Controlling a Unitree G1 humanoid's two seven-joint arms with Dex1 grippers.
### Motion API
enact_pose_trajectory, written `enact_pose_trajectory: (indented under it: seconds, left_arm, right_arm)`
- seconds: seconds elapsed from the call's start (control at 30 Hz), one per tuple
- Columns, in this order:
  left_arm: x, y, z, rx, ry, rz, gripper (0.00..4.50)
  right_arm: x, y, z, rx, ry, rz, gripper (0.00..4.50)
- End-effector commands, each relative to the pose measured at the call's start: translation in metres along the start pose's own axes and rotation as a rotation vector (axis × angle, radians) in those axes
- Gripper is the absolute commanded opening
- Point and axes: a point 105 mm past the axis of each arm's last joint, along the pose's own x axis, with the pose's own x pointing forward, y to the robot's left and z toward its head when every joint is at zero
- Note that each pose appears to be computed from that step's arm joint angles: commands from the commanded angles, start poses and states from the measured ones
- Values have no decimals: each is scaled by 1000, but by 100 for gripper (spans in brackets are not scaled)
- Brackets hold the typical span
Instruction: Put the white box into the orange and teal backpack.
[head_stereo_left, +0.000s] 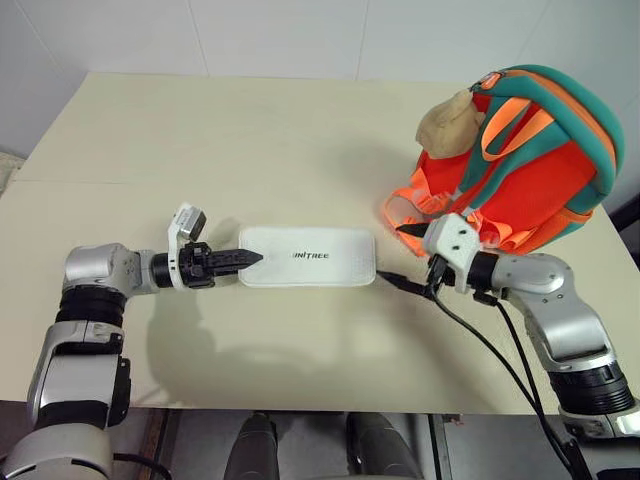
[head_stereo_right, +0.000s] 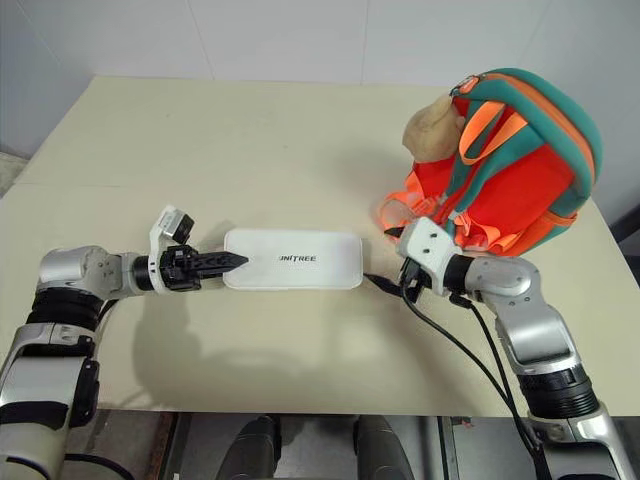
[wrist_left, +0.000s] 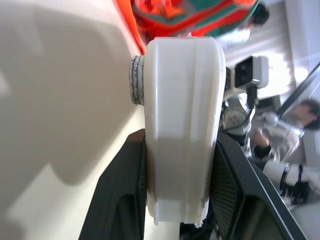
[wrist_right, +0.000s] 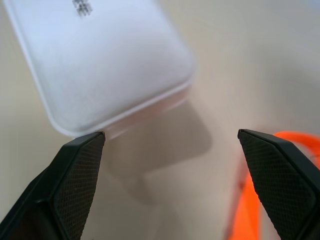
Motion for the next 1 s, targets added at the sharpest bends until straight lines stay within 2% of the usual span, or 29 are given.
enact_pose_trajectory:
  seconds: [0.03, 0.2, 0.47, 0.67, 0.8, 1.0]
  left_arm:
    - [-5, -21, 10, 41, -87, -56, 133]
    - [-11, -22, 3, 12, -183, -40, 133]
    - [-8, -31, 0, 17, -283, -43, 133]
    - [-3, -30, -4, 7, -314, -29, 133]
    - [-2, -33, -5, 12, -333, -28, 133]
    - [-6, -35, -8, 13, -352, -16, 133]
  right_arm:
    - [-28, -13, 29, 77, -126, -132, 450]
    - [-68, -27, 29, 211, -166, -319, 450]
    - [-97, -58, 20, 297, -206, -516, 450]
    - [-73, -79, 7, 360, -243, -568, 450]
    - [-43, -88, 6, 411, -289, -563, 450]
    - [-21, -103, 7, 433, -317, -597, 450]
